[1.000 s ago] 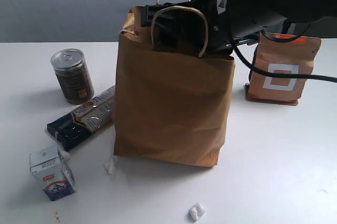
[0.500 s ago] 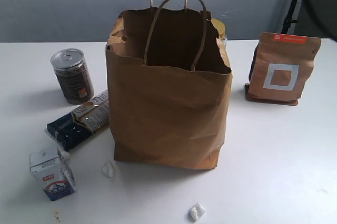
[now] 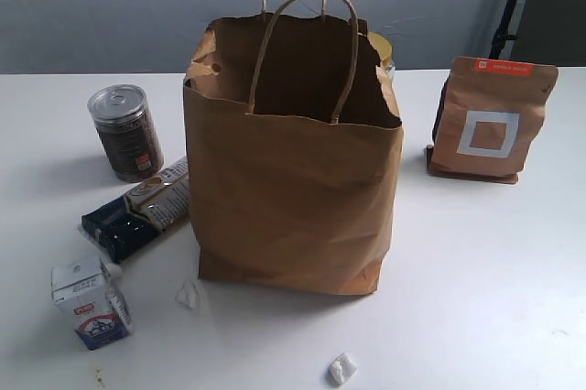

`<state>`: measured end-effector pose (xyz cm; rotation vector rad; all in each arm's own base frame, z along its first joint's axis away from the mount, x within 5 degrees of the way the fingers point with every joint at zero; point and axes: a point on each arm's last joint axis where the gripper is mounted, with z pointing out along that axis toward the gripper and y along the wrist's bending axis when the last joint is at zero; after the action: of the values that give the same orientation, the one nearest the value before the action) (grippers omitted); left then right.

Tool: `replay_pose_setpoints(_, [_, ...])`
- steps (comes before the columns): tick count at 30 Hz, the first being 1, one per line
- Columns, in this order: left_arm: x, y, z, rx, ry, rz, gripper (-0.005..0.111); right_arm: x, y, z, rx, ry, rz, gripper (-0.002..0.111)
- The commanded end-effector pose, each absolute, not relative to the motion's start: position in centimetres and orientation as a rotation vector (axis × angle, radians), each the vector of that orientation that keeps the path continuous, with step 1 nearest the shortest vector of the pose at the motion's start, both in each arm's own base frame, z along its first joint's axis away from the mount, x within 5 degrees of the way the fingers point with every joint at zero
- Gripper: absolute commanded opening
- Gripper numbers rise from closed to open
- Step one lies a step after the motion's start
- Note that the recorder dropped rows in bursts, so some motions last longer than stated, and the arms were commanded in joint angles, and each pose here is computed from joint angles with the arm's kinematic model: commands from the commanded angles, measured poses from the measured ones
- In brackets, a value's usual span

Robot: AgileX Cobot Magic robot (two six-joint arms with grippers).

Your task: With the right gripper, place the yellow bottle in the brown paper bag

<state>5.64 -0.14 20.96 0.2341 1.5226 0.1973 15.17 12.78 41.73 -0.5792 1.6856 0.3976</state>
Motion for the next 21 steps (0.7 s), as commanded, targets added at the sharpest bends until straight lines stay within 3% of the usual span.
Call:
replay_pose_setpoints(1, [5.6,-0.2,20.9,0.231,1.519,0.187,0.0,14.1,10.1,38.2,-0.654,1.656,0.271,0.0])
replay_pose_setpoints(12, [5.6,-0.2,20.9,0.231,1.519,0.187,0.0,10.5,5.4,28.5,-0.559,1.682,0.21,0.0])
replay_pose_setpoints(21, [5.6,-0.2,20.9,0.231,1.519,0.187,0.0,6.8,2.9,22.6,-0.493,1.637,0.173,0.0])
